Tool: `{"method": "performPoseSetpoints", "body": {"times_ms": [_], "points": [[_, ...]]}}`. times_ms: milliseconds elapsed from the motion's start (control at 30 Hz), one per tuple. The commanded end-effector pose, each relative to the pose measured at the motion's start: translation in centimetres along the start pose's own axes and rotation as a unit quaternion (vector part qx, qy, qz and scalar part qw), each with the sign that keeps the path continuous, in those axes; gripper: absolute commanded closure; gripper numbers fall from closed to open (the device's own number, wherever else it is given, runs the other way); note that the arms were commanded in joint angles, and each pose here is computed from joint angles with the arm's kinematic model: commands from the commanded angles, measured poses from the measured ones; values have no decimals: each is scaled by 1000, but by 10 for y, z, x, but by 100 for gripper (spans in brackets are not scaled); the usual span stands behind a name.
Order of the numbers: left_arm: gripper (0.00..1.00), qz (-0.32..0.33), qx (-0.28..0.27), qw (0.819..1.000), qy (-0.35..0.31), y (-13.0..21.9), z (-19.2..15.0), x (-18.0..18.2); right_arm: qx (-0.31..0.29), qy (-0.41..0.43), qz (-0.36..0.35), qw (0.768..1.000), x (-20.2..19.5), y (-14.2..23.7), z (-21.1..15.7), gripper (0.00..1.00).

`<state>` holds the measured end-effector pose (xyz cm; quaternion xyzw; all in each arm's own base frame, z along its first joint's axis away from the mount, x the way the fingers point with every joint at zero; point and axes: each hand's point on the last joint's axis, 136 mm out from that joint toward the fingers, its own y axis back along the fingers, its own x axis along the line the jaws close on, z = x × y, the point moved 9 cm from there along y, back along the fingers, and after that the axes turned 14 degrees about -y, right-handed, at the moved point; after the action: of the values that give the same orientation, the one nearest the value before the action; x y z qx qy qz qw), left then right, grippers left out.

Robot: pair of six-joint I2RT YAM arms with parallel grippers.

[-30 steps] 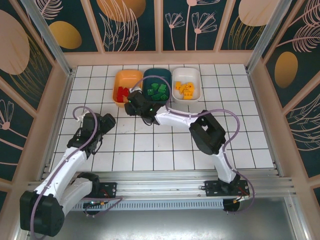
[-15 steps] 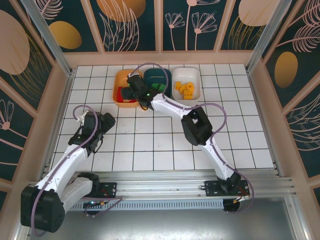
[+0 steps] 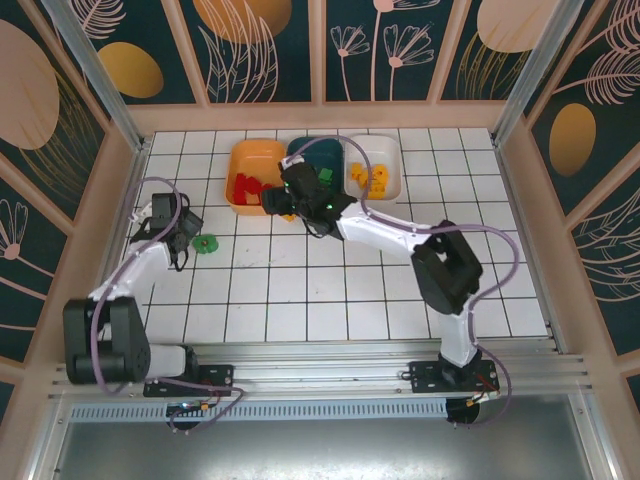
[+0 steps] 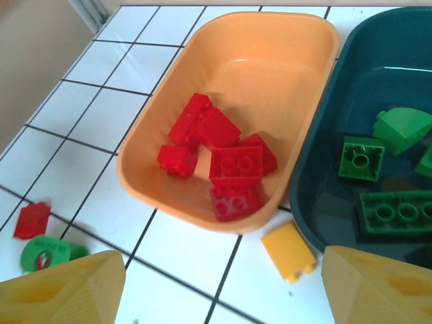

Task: Sort the legos into containers by color

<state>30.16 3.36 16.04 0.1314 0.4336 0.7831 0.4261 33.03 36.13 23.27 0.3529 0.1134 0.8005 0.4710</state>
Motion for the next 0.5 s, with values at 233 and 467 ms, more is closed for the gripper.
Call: {"method": "performPoseSetpoints", "body": {"times_ms": [233, 467], "points": [[31, 109, 49, 988, -99, -59, 20, -7, -9, -40, 25, 999, -24, 47, -25, 23], [34, 107, 83, 982, -133, -83, 13, -11, -9, -41, 16, 999, -36, 53, -29, 23]]}}
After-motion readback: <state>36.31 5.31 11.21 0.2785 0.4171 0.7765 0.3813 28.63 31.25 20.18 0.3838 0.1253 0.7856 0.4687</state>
